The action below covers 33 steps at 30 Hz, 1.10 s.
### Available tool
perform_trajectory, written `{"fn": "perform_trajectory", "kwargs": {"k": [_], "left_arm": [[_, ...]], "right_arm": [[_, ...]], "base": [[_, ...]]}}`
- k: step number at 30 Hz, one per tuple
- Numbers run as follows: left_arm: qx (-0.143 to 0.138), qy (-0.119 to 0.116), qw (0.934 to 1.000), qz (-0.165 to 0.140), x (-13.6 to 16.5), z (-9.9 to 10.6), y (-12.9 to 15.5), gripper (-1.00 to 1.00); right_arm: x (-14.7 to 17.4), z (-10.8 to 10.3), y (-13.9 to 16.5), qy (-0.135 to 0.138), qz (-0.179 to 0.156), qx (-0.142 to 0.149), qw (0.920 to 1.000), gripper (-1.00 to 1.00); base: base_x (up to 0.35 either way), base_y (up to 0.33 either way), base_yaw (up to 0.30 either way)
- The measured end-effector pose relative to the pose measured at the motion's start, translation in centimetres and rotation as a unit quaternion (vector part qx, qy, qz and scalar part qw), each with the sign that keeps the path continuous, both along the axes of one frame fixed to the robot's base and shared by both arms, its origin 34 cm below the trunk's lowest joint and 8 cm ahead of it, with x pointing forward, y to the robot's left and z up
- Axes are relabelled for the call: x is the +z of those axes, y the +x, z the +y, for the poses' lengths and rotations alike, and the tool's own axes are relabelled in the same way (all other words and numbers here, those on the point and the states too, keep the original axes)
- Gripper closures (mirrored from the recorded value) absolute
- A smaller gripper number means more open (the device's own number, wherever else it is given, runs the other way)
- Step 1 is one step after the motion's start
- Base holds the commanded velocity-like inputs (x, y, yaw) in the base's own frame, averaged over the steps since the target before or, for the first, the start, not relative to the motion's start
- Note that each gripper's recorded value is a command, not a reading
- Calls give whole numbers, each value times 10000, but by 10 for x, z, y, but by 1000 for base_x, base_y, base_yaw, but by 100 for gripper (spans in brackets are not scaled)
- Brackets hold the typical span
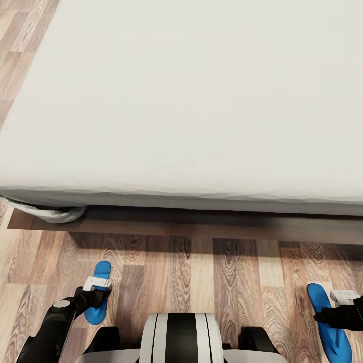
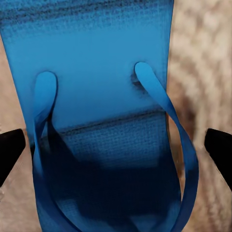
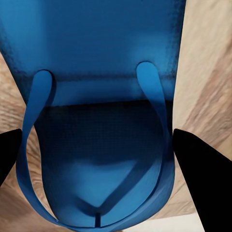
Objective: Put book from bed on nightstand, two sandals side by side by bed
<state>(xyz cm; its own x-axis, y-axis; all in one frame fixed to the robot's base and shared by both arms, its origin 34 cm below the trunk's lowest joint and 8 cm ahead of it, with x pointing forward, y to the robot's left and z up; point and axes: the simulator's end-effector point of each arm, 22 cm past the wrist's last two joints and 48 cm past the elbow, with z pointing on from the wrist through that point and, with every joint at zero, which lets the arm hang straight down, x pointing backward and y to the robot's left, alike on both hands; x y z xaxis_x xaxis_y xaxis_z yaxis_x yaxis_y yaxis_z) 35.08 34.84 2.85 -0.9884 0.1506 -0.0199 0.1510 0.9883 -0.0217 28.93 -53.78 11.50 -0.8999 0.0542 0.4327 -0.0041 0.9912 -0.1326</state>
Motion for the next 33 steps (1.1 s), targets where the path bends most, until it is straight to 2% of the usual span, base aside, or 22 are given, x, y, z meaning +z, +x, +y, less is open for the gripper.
{"fn": "perform_trajectory", "kwargs": {"k": [27,33], "left_arm": [[1,2,10000,4,0,0,0,-100],[1,4,9999,-119,7,0,11,-100]], "right_arm": [[0,0,0,1,-5,2,10000,100],[6,0,10,2,-129,2,9999,100]], "base": [[0,0,0],[0,0,0]]}}
